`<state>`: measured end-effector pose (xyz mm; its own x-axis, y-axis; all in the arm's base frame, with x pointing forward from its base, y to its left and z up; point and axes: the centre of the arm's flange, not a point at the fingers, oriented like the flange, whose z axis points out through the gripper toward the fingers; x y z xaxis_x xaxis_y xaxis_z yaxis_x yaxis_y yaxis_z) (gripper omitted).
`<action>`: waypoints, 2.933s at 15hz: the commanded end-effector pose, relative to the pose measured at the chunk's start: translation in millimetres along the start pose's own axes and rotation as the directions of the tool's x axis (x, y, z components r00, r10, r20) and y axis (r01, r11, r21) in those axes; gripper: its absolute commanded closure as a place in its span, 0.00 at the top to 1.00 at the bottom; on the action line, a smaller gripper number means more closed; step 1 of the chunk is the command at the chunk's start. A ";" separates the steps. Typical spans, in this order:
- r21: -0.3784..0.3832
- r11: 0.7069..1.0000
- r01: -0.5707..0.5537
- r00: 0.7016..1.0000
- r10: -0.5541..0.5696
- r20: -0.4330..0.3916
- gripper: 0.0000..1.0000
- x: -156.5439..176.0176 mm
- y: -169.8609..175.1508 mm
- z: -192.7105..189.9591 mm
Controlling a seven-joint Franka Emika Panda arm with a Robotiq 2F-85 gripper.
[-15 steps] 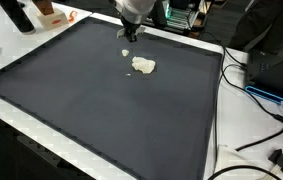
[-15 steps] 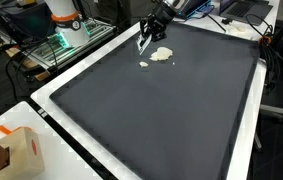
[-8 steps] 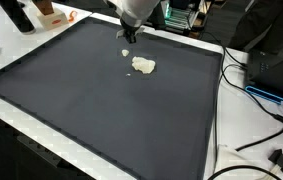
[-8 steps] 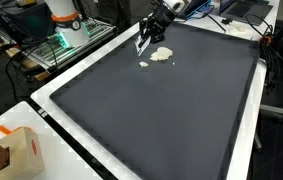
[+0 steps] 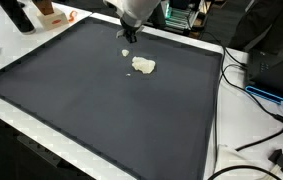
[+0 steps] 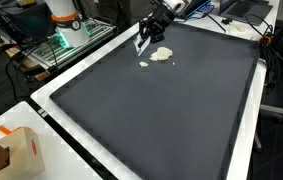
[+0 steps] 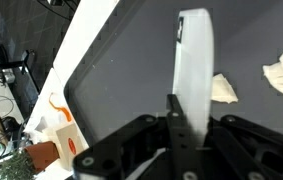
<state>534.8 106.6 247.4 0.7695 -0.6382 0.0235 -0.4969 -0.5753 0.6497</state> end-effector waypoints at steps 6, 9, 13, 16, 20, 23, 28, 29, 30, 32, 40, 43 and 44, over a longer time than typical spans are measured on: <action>0.058 0.977 0.206 0.979 -0.205 -0.021 0.01 -3.2 15.8 -14.9; 0.083 0.953 0.291 0.957 -0.290 -0.034 0.01 -6.4 22.6 -25.9; 0.135 0.902 0.409 0.912 -0.403 -0.071 0.01 -11.7 30.3 -39.9; 0.191 0.843 0.502 0.865 -0.490 -0.110 0.01 -15.2 34.9 -47.6; 0.297 0.716 0.632 0.774 -0.602 -0.195 0.01 -17.7 40.8 -54.5; 0.357 0.601 0.715 0.694 -0.669 -0.266 0.01 -17.2 44.0 -55.6; 0.427 0.413 0.805 0.570 -0.738 -0.361 0.01 -12.7 46.1 -48.4; 0.438 0.375 0.817 0.546 -0.746 -0.381 0.01 -11.7 45.9 -46.3; 0.450 0.339 0.827 0.525 -0.753 -0.398 0.01 -10.3 45.4 -44.7; 0.466 0.270 0.843 0.483 -0.761 -0.433 0.01 -7.8 44.8 -41.5; 0.495 0.066 0.867 0.375 -0.740 -0.559 0.01 3.0 45.9 -26.0; 0.472 0.006 0.882 0.332 -0.718 -0.612 0.01 7.3 46.7 -18.5; 0.464 -0.010 0.886 0.320 -0.711 -0.626 0.01 8.9 46.8 -16.2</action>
<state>533.3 90.8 298.2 0.8694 0.4929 -0.0344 0.4596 -0.8322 -0.3103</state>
